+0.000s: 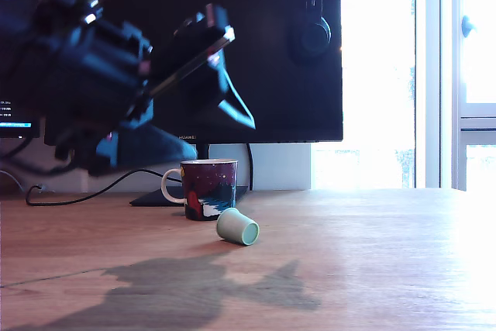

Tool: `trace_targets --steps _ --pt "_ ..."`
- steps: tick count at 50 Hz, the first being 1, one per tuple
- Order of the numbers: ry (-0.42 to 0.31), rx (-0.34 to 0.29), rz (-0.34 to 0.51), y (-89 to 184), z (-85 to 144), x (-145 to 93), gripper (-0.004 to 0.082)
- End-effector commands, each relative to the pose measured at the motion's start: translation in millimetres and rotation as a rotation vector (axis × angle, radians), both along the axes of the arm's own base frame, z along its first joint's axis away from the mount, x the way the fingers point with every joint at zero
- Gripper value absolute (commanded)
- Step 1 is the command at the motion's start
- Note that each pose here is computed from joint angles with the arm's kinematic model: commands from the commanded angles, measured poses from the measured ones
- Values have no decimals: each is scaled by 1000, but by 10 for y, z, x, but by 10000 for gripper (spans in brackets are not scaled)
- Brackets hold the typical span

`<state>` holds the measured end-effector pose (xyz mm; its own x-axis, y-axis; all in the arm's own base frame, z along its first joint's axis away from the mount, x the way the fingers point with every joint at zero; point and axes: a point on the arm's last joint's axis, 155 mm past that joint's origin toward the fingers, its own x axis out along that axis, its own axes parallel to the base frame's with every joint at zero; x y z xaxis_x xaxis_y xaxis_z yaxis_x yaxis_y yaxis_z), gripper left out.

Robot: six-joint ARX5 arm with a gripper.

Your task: Pick up the coffee capsules from the table one by one and drop them inside the nearest coffee cup

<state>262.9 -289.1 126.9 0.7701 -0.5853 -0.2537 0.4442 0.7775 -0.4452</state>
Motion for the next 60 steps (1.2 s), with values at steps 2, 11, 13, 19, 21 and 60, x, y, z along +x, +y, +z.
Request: trace_targets --steps 2,11,13,19,21,60 --pt "29 8 41 -62 -98 38 622" --pt "8 31 140 -233 -113 142 621" --pt "2 45 168 -264 -121 171 621" --pt "22 72 260 -322 -188 277 621" --pt "31 76 285 -336 -215 307 621" --pt "211 45 463 -174 -732 754 621"
